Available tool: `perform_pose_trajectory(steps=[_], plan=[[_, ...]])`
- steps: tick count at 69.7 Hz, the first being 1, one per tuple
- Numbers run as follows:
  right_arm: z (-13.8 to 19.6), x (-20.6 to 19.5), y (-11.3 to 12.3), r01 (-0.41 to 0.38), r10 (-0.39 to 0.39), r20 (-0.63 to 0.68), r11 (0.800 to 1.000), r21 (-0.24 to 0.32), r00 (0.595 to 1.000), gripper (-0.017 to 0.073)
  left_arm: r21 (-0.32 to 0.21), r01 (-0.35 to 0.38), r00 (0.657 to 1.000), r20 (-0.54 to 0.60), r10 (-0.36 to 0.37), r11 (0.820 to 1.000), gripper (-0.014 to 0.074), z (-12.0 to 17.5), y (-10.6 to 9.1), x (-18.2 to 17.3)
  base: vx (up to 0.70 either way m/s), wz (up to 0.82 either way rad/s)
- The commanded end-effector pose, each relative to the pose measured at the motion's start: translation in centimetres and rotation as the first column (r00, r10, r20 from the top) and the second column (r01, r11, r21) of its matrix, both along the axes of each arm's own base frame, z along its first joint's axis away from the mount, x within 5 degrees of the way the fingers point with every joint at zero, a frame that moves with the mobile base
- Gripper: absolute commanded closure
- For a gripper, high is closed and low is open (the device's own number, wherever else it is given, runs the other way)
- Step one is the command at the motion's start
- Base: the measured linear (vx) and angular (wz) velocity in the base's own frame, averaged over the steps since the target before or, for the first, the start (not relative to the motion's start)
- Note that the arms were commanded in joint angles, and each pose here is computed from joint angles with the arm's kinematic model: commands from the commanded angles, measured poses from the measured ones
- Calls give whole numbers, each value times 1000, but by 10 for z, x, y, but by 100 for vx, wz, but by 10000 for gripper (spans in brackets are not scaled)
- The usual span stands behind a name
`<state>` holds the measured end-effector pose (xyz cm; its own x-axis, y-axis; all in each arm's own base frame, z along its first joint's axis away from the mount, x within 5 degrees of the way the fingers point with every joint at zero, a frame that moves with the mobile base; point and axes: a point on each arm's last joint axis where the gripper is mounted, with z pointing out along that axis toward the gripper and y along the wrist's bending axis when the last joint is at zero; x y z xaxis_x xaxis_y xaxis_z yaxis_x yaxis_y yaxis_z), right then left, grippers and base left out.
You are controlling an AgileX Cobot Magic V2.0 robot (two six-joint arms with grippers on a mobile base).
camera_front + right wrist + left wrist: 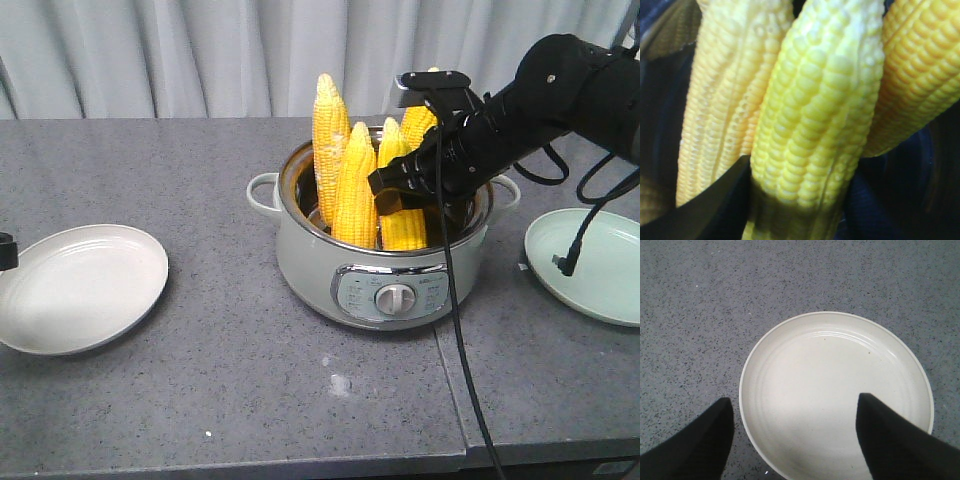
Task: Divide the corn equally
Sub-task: 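Close the right gripper on the nearest corn cob in the pot, then lift the corn cob out and carry it to the green plate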
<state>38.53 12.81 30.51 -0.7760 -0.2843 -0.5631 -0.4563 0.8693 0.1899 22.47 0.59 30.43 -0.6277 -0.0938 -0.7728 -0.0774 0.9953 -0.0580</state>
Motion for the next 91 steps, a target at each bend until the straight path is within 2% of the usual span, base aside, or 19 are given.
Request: perform_pose_trajectory(steps=[1, 35, 43, 48, 53, 59, 78, 84, 91], plan=[[43, -10, -2, 14, -23, 148, 998, 62, 989, 397, -3, 6, 994, 109, -6, 1000, 93, 18, -2, 4, 0, 0], [74, -22, -6, 12, -28, 225, 997, 72, 974, 397, -3, 6, 994, 109, -6, 1000, 93, 18, -2, 4, 0, 0], [82, -27, -11, 20, -29, 258, 999, 37, 966, 397, -3, 6, 994, 109, -6, 1000, 93, 18, -2, 4, 0, 0], [87, -29, -16, 53, -54, 271, 999, 12, 961, 396, -3, 6, 994, 109, -6, 1000, 93, 18, -2, 4, 0, 0], [92, -32, -28, 111, -105, 277, 994, -6, 955, 394, -3, 6, 994, 109, -6, 1000, 93, 18, -2, 4, 0, 0], [100, -35, -44, 181, -175, 277, 983, 4, 945, 394, -3, 6, 994, 109, -6, 1000, 93, 18, -2, 4, 0, 0], [120, -52, -100, 322, -311, 282, 947, 5, 908, 394, -3, 6, 994, 109, -6, 1000, 93, 18, -2, 4, 0, 0], [121, -55, -117, 348, -330, 268, 937, -23, 905, 394, -3, 6, 994, 109, -6, 1000, 93, 18, -2, 4, 0, 0], [116, -58, -135, 365, -338, 235, 927, -83, 911, 393, -3, 6, 994, 109, -6, 1000, 93, 18, -2, 4, 0, 0]])
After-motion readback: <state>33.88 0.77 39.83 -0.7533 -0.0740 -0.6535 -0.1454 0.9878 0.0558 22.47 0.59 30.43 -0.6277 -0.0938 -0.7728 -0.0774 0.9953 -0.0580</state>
